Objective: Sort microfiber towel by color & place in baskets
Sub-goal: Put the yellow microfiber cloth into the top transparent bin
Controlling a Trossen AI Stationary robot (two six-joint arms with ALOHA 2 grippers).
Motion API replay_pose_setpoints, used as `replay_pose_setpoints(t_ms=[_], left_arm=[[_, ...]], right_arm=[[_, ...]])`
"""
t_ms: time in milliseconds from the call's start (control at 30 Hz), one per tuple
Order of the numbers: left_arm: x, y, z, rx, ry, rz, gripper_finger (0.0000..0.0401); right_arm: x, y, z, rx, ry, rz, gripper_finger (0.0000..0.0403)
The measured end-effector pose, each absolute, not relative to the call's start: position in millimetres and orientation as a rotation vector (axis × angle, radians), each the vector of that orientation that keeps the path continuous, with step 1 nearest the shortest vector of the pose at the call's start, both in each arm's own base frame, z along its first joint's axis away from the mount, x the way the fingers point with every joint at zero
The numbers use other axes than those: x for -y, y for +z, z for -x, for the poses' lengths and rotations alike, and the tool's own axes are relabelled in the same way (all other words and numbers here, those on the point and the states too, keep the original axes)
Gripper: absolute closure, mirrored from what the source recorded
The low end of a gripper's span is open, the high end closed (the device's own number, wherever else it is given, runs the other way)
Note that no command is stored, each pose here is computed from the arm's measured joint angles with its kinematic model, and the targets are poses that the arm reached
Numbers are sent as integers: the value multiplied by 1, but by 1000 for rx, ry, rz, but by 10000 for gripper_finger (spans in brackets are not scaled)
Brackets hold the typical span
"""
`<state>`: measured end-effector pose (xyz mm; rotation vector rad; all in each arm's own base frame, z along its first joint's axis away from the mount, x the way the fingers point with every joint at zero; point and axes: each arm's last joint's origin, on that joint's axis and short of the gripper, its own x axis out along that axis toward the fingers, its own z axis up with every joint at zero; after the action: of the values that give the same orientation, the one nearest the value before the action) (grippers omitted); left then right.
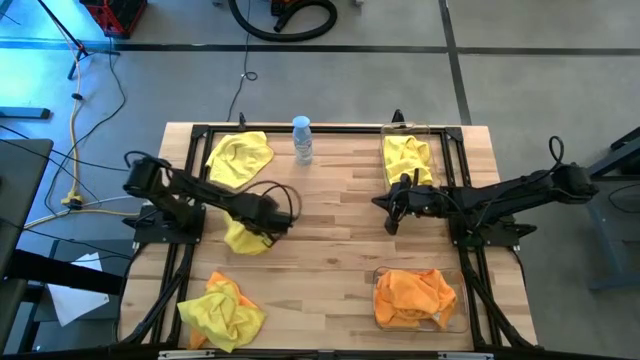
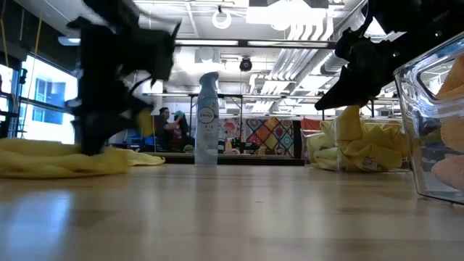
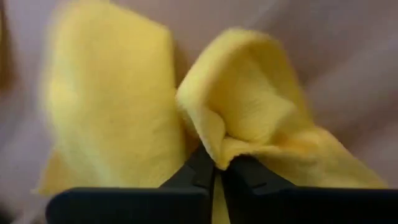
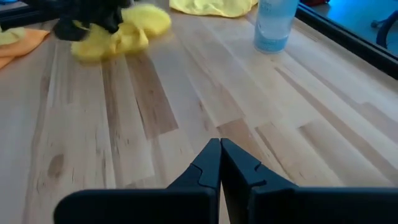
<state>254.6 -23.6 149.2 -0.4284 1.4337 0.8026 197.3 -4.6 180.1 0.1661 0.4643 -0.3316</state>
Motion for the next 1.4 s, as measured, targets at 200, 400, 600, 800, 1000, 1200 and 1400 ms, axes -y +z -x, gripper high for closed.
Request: replay_pose_setpoints(t_ms=[200, 400, 600, 800, 1000, 1200, 1400], left_arm=[[22, 224, -289, -1152, 541, 310, 399], [14, 287, -314, -931, 412, 150, 400], [-2, 312, -339, -775, 281, 95, 401], [-16, 324, -357, -676, 276, 77, 401], [-20, 331, -373, -614, 221, 60, 401], [-20, 333, -376, -607, 249, 35, 399], [-21, 333, -375, -619, 241, -1, 368]], right_arm=[[6, 190, -202, -353, -320, -157, 382], [6, 204, -208, -207, -293, -77, 300], [5, 214, -222, -27, -260, 18, 195], [3, 214, -249, 11, -220, 59, 127], [3, 215, -297, -57, -240, 67, 116], [4, 213, -326, -300, -278, 106, 169], [4, 220, -330, -410, -288, 70, 365]])
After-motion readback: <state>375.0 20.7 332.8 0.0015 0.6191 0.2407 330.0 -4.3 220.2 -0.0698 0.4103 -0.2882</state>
